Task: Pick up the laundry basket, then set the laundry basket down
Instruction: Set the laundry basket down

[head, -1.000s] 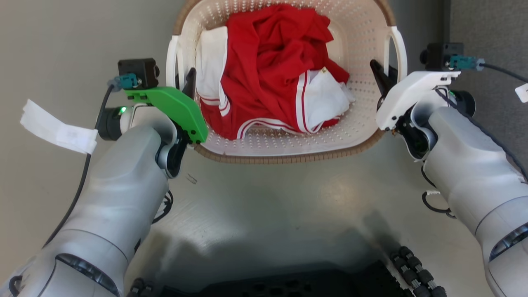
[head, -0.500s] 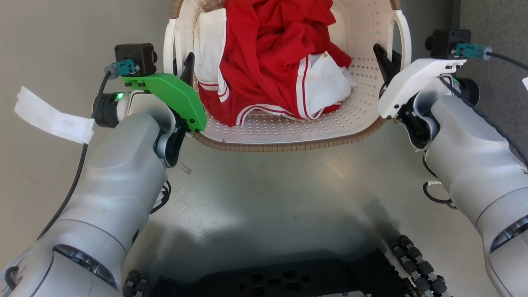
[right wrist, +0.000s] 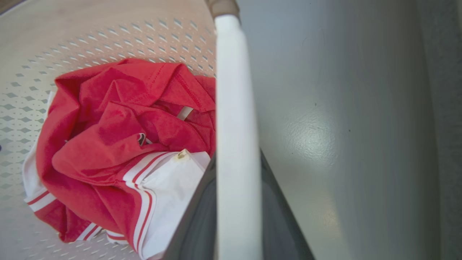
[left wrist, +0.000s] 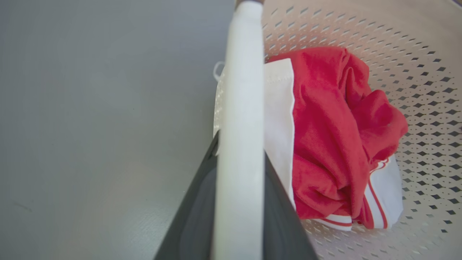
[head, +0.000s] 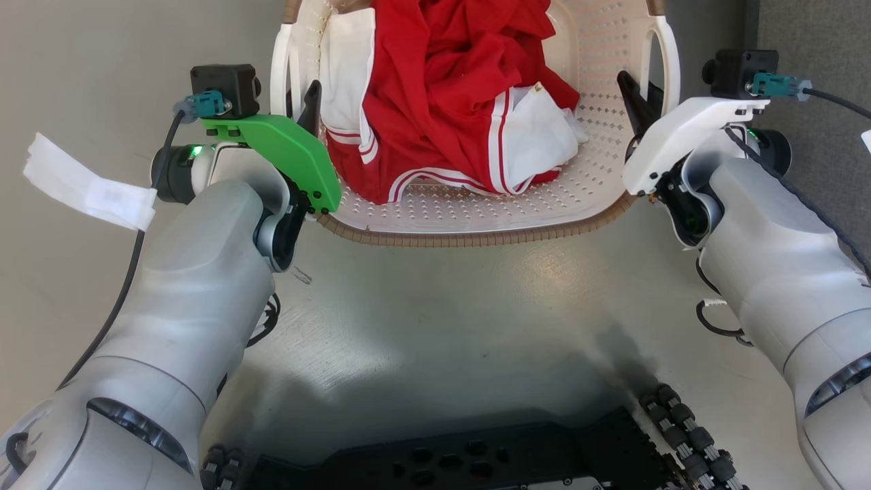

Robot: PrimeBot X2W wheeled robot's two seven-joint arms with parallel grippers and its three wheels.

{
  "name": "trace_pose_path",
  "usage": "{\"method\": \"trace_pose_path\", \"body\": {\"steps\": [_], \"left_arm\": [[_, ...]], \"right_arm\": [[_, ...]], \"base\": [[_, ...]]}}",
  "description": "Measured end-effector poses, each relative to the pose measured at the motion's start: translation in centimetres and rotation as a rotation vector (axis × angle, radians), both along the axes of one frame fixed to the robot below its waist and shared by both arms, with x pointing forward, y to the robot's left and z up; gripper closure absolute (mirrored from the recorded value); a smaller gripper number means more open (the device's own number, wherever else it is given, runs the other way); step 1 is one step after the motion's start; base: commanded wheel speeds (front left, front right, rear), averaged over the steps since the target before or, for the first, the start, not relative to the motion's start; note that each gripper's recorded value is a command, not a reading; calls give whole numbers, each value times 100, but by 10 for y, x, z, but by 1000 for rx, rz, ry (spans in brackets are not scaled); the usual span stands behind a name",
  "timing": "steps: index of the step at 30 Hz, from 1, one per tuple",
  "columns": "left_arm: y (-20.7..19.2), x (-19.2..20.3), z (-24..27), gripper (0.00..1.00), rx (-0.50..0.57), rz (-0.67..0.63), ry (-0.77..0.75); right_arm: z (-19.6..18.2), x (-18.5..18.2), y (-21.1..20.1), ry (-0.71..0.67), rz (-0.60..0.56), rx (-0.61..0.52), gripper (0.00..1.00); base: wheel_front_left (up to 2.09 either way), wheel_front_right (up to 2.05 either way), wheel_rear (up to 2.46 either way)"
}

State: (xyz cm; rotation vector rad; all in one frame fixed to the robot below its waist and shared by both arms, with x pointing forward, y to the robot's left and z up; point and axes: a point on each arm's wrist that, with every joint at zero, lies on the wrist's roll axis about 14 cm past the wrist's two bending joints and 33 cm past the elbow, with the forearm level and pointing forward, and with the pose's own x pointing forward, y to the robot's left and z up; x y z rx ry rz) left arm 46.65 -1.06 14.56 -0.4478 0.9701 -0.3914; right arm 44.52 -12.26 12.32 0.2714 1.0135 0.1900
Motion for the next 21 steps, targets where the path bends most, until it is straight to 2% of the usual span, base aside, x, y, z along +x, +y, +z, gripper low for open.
{"method": "trace_pose_path", "body": {"steps": [13, 14, 15, 16, 17, 21], "left_arm": [[0, 4, -2, 100, -1, 12, -10], [0, 4, -2, 100, 0, 9, -9], [0, 3, -2, 100, 0, 6, -9], [0, 3, -3, 52, 2, 2, -9], [0, 2, -3, 0, 2, -6, -9], [-1, 1, -2, 0, -8, -7, -7]], "right_arm": [[-2, 7, 0, -16, 1, -1, 100], [-2, 7, 0, -15, 1, -2, 96], [-2, 6, 0, -13, 1, -3, 77], [-3, 6, -1, -12, 1, -5, 44], [-2, 7, -3, -16, 0, -9, 0], [0, 15, -9, -34, -6, -23, 0]], "base": [[0, 0, 0], [0, 0, 0], [0, 0, 0], [0, 0, 0], [0, 0, 0], [0, 0, 0]]}}
